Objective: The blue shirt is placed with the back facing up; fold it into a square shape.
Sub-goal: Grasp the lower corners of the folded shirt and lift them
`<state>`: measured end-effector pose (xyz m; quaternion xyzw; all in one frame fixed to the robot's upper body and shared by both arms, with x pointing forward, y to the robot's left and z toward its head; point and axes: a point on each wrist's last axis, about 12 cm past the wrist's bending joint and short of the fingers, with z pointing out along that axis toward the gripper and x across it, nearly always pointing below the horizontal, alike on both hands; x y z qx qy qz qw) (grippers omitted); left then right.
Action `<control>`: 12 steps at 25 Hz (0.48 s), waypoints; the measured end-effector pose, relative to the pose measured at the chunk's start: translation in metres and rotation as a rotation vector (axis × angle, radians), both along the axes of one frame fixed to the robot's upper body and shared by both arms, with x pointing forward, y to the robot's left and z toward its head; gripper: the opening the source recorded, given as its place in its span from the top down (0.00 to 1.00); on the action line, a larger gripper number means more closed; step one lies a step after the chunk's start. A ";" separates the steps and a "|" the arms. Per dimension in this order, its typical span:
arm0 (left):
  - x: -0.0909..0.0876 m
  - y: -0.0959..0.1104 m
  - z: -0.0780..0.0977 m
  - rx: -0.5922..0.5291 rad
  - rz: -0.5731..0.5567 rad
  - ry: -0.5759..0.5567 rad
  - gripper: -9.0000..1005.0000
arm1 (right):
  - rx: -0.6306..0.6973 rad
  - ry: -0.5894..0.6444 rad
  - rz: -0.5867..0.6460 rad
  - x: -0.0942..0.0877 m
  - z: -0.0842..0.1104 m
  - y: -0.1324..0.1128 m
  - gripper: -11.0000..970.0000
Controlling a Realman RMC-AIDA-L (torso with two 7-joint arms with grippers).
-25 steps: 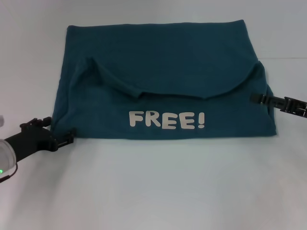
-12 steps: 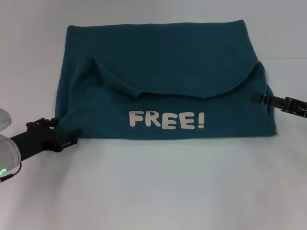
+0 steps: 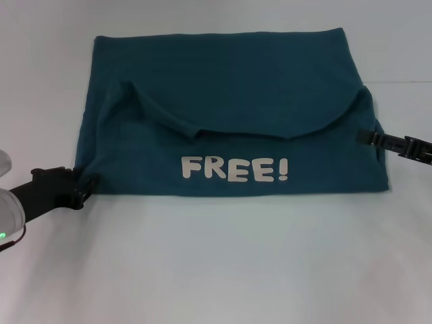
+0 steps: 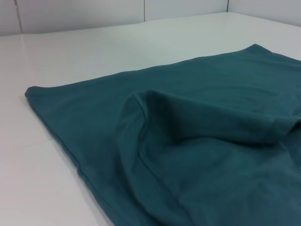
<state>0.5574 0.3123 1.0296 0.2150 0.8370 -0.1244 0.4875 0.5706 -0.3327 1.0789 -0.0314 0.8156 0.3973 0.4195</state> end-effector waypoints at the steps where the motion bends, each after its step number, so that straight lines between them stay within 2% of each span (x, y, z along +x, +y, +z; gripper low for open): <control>1: 0.000 0.000 0.000 0.001 -0.003 0.001 0.44 | 0.000 0.000 -0.001 0.000 0.000 0.000 0.25; 4: 0.000 -0.001 -0.001 0.011 -0.014 0.007 0.68 | 0.000 0.001 -0.002 0.000 0.000 -0.001 0.25; 9: 0.000 -0.002 -0.001 0.016 -0.017 0.009 0.91 | 0.000 0.001 -0.002 0.000 0.000 -0.001 0.25; 12: 0.000 -0.001 0.000 0.017 -0.019 0.007 0.95 | 0.000 0.001 -0.002 0.000 0.000 -0.001 0.25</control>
